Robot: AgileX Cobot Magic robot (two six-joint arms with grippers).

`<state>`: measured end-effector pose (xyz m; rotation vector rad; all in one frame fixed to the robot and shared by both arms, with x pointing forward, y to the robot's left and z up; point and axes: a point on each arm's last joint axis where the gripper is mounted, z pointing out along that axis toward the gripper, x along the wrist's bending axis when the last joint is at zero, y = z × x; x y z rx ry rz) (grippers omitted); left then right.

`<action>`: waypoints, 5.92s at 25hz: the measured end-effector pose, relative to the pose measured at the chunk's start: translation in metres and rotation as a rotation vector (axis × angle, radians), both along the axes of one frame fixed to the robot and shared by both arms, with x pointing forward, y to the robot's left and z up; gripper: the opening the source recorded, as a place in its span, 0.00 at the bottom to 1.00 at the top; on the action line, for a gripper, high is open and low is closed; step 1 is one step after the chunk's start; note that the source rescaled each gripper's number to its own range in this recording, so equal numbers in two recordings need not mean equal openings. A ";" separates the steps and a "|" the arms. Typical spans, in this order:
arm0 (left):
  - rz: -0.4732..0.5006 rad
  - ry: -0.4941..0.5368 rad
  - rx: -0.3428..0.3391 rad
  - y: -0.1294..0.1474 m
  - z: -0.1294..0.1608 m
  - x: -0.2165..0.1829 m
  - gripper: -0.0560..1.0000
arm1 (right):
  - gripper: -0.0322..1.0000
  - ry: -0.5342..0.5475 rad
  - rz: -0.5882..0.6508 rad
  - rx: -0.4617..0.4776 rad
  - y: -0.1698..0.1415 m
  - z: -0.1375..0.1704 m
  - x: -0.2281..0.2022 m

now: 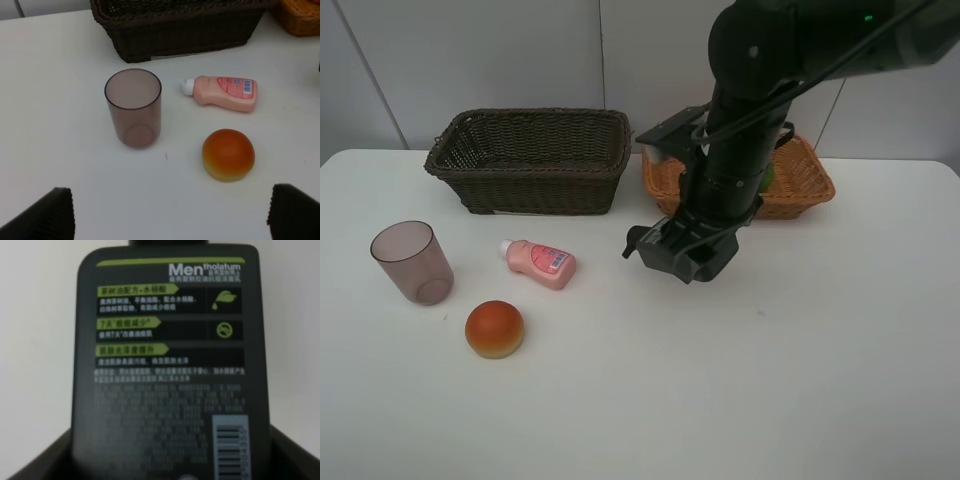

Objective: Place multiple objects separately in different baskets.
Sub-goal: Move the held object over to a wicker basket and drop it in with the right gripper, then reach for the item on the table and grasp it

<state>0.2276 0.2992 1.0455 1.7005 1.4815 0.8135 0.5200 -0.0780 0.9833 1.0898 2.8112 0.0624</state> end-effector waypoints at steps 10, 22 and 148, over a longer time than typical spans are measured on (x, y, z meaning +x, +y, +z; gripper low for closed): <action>0.000 0.000 0.000 0.000 0.000 0.000 1.00 | 0.03 -0.100 0.022 0.087 0.031 0.040 0.011; 0.000 0.000 0.000 0.000 0.000 0.000 1.00 | 0.03 -0.269 0.013 0.234 0.065 0.055 0.049; 0.000 0.000 0.000 0.000 0.000 0.000 1.00 | 0.64 -0.989 -0.730 0.513 -0.228 0.111 -0.307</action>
